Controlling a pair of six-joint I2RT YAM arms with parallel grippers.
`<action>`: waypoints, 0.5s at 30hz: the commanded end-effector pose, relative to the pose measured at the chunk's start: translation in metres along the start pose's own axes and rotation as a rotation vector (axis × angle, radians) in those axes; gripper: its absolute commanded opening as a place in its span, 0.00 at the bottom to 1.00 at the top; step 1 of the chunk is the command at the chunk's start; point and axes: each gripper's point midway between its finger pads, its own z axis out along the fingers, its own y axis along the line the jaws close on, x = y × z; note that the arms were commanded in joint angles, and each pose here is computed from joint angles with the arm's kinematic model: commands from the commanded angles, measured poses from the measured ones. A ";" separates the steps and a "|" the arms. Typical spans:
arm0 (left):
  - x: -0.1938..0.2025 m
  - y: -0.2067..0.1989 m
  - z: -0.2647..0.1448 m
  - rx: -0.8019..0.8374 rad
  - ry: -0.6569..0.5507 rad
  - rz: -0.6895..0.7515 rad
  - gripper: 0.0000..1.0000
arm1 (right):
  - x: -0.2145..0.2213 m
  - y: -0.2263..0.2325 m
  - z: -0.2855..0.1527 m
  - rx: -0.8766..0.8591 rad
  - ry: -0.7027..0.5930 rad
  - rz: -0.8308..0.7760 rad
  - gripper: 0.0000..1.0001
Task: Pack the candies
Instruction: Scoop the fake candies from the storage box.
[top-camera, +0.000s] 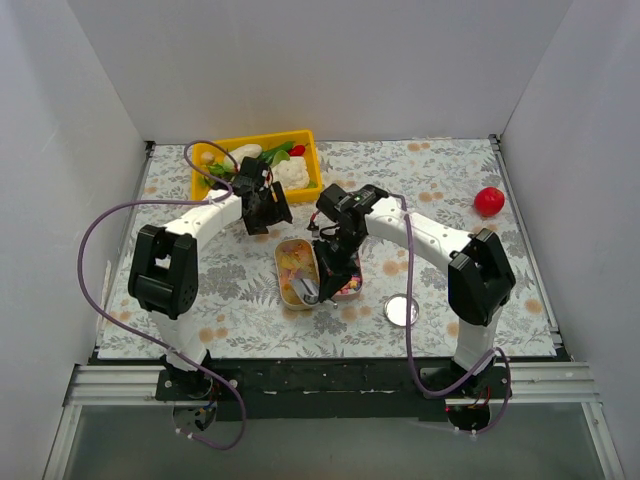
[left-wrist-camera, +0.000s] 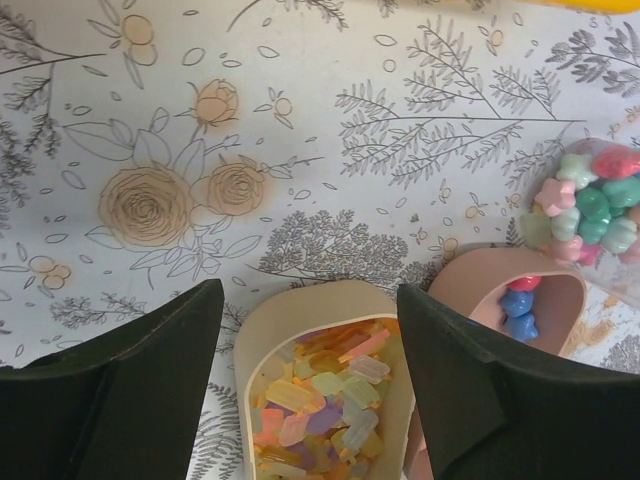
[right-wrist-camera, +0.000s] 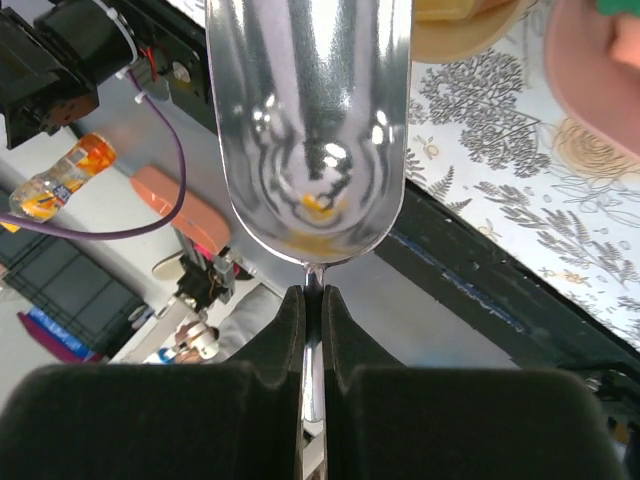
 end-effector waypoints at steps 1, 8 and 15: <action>-0.006 -0.023 -0.005 0.121 -0.022 0.047 0.68 | 0.016 0.013 -0.003 -0.053 0.091 0.050 0.01; 0.011 -0.021 0.007 0.121 -0.009 0.112 0.60 | 0.017 0.020 0.000 -0.075 0.201 0.124 0.01; 0.030 -0.009 0.014 0.069 0.010 0.122 0.48 | -0.003 0.011 0.000 -0.049 0.191 0.188 0.01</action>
